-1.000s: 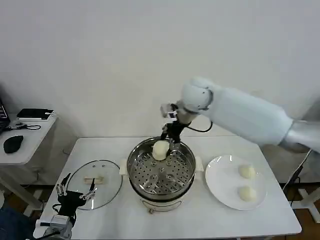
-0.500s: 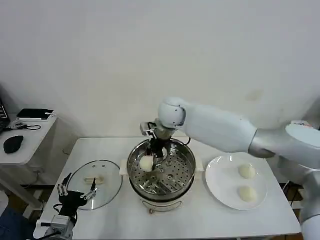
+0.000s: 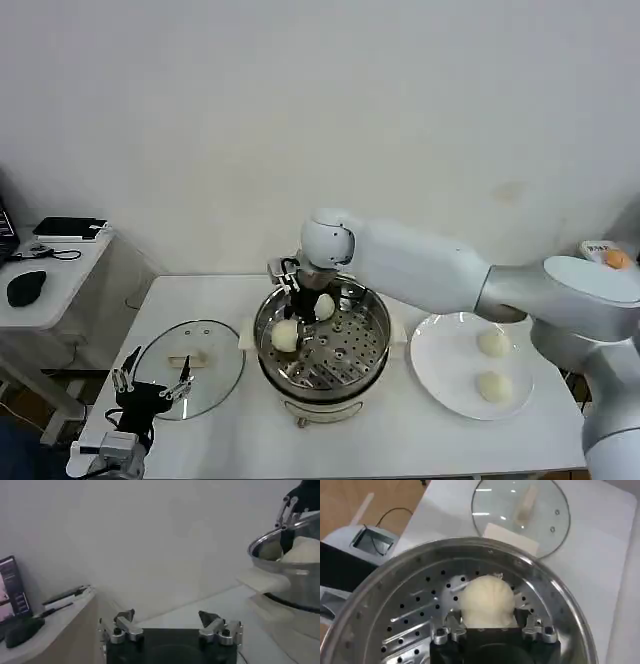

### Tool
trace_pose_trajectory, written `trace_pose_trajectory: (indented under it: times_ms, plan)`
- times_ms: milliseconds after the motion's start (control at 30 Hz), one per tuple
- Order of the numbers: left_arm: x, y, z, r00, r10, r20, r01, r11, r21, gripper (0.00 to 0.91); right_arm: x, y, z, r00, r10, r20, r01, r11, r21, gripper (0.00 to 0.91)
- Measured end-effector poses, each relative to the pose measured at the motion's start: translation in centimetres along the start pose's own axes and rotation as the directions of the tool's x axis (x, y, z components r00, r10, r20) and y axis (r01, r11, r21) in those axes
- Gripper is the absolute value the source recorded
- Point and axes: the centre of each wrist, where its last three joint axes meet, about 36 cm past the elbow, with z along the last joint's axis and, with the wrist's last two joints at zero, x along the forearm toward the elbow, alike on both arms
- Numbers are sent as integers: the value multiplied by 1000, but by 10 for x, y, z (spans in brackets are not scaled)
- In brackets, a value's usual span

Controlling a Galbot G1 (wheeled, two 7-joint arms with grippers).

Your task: Take steamed baozi put them in steamer then cover it.

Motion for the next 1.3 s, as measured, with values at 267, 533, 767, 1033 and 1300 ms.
trace_pose_trajectory:
  times_ms: [267,533,767,1033,1300]
  plan:
    - [1,1,0,1000,-2,-2,2,1000,-1,907,11,1,1,1000,21,6,-21,1000,4,907]
    - [2,1,-2,1000,-1,3,1,1000,-3,907,56,13,32,999,45,7,-45,999,14,907]
    - [3,-1,-3,1000,13,6,-13,1000,-6,907,105,39,91,996,78,-35,-79,997,-24,907]
    - [3,-4,-2,1000,20,2,-20,1000,2,907,135,96,173,991,85,-99,-97,988,-121,907]
    - [7,-11,-3,1000,31,-2,-31,1000,6,907,120,155,247,987,47,-151,-81,970,-229,907]
